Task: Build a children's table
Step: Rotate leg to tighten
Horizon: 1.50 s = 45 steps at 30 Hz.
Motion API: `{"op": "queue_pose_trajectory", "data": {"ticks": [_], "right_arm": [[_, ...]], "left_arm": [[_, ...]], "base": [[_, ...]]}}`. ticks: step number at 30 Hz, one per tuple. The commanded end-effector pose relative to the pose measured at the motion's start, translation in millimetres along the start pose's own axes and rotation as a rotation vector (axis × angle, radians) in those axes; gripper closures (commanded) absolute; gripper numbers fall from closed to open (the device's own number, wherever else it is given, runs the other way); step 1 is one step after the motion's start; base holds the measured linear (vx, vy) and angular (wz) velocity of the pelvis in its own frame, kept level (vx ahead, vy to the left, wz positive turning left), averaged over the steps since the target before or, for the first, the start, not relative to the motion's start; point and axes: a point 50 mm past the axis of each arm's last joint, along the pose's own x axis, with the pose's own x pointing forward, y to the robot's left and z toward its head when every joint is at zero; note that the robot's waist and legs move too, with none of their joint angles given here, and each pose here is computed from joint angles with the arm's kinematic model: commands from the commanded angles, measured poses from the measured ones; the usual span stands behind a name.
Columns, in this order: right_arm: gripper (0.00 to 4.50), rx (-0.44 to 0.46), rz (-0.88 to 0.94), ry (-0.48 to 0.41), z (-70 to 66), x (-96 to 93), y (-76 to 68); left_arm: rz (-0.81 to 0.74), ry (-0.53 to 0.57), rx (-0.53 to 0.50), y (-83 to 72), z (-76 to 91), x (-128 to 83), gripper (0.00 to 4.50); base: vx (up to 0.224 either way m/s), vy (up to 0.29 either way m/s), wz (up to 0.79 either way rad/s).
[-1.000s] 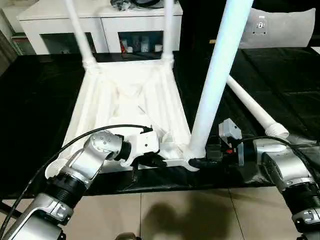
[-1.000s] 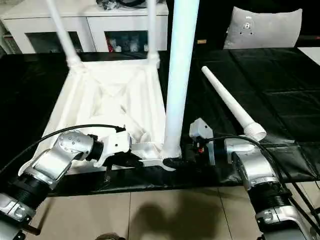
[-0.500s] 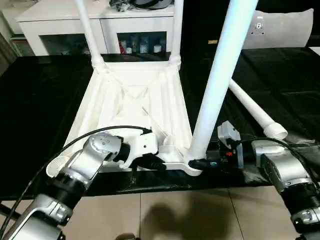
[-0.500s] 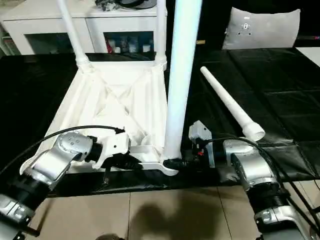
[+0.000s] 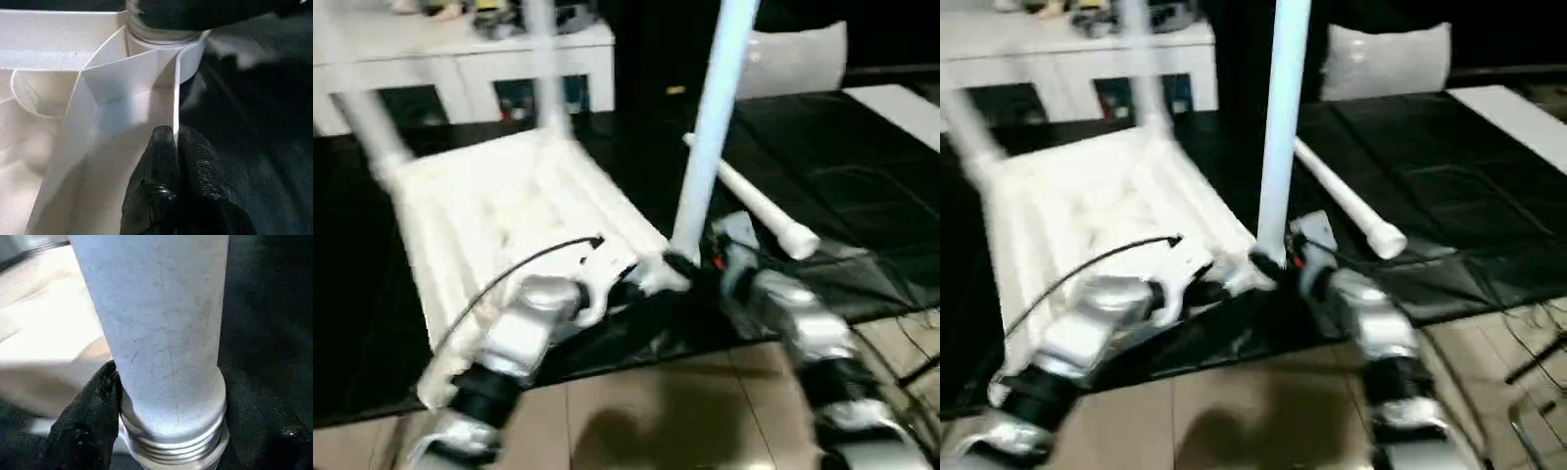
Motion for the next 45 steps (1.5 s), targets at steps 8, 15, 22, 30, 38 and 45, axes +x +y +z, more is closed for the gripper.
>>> {"op": "queue_pose_trajectory", "data": {"ticks": [8, 15, 22, 30, 38, 45], "right_arm": [[0.78, 0.042, 0.051, -0.017, -13.0, -4.4, 4.0], [0.19, -0.076, 0.179, -0.064, -1.2, -34.6, -14.7], [0.08, -0.233, 0.430, 0.028, 13.0, -68.4, -28.8], [0.08, -0.349, 0.570, 0.127, 16.9, -72.9, -27.7], [0.51, -0.344, 0.692, 0.170, 12.8, -67.0, -18.4], [1.13, -0.348, 0.713, 0.162, 13.1, -61.8, -14.1]], "left_arm": [[-0.047, -0.072, 0.073, -14.6, 24.7, 7.6, 4.50], [-0.073, -0.023, 0.127, -2.9, 10.6, 0.0, 4.50], [-0.281, 0.065, 0.285, 7.2, -9.4, -19.1, 4.50], [-0.500, 0.167, 0.431, 8.7, -22.8, -34.6, 4.50], [-0.591, 0.212, 0.503, 10.9, -24.6, -37.3, 4.50], [-0.609, 0.208, 0.511, 11.0, -24.8, -35.2, 4.50]], "base": [[0.007, -0.002, 0.01], [0.000, 0.000, 0.00], [0.000, 0.000, 0.00], [0.000, 0.000, 0.00], [0.000, 0.000, 0.00], [0.000, 0.000, 0.00]]}}
